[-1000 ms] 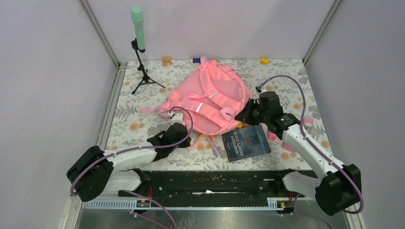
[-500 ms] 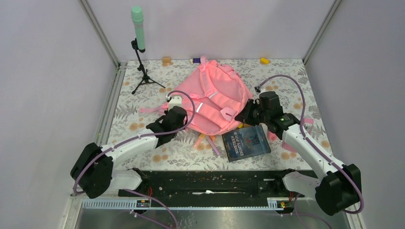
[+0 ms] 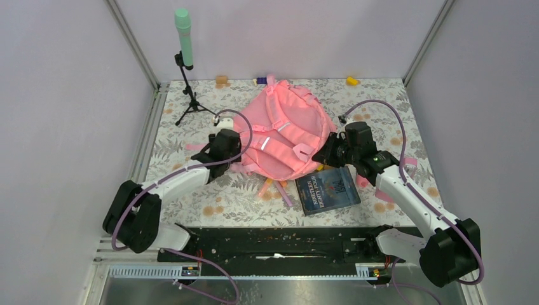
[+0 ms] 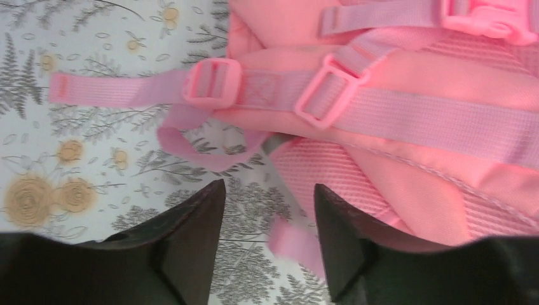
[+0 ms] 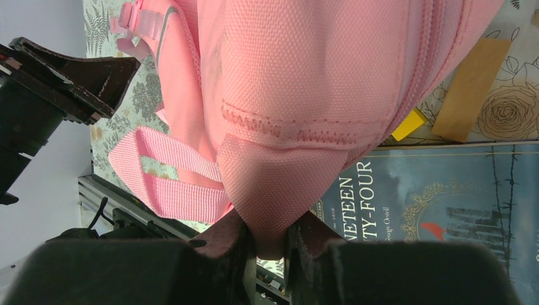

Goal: Pack the student bag
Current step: Adjust the student bag at the center of the board.

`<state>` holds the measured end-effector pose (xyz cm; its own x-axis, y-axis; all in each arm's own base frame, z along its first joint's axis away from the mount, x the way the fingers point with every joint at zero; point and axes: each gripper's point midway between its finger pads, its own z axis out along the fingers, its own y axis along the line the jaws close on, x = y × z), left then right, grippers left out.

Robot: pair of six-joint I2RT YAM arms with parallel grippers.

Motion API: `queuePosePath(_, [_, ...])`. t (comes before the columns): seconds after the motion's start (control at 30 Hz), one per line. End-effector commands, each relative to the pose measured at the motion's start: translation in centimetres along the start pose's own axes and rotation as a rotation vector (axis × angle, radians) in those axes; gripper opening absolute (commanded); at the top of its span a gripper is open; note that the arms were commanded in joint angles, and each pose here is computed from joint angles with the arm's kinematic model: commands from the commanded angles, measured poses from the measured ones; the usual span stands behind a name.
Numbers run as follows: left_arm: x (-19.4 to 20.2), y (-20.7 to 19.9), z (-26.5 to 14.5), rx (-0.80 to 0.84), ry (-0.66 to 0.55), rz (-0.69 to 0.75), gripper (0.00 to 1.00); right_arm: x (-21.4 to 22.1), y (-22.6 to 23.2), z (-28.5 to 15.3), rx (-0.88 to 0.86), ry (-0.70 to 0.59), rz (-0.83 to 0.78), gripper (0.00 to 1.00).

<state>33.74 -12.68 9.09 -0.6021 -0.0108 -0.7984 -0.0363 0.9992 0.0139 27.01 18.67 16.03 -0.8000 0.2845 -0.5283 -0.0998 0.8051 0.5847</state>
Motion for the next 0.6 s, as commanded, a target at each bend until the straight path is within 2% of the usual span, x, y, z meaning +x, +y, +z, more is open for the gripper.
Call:
queuePosePath(0.0, [-2.8,1.4,-1.3,0.001,-0.067,-0.072,0.61,-1.7,1.6,-1.1,-0.061,-0.057,-0.037,0.00])
queuePosePath(0.17, [-1.4,-0.8,-4.0,0.188,-0.062,-0.109,0.76,-2.0,1.7,-1.1,-0.054,-0.065,-0.020,0.00])
queuePosePath(0.3, [1.1,-4.6,-7.0,0.399,-0.082,-0.081,0.77,-2.3,2.1,-1.2,-0.065,-0.069,-0.013,0.00])
queuePosePath(0.4, [3.5,-7.0,-8.9,0.534,-0.054,-0.121,0.75,-2.5,2.3,-1.4,-0.070,-0.075,-0.016,0.00])
queuePosePath(0.57, [6.1,-9.4,-10.0,0.646,-0.042,-0.211,0.75,-2.6,2.4,-1.6,-0.069,-0.085,-0.006,0.00])
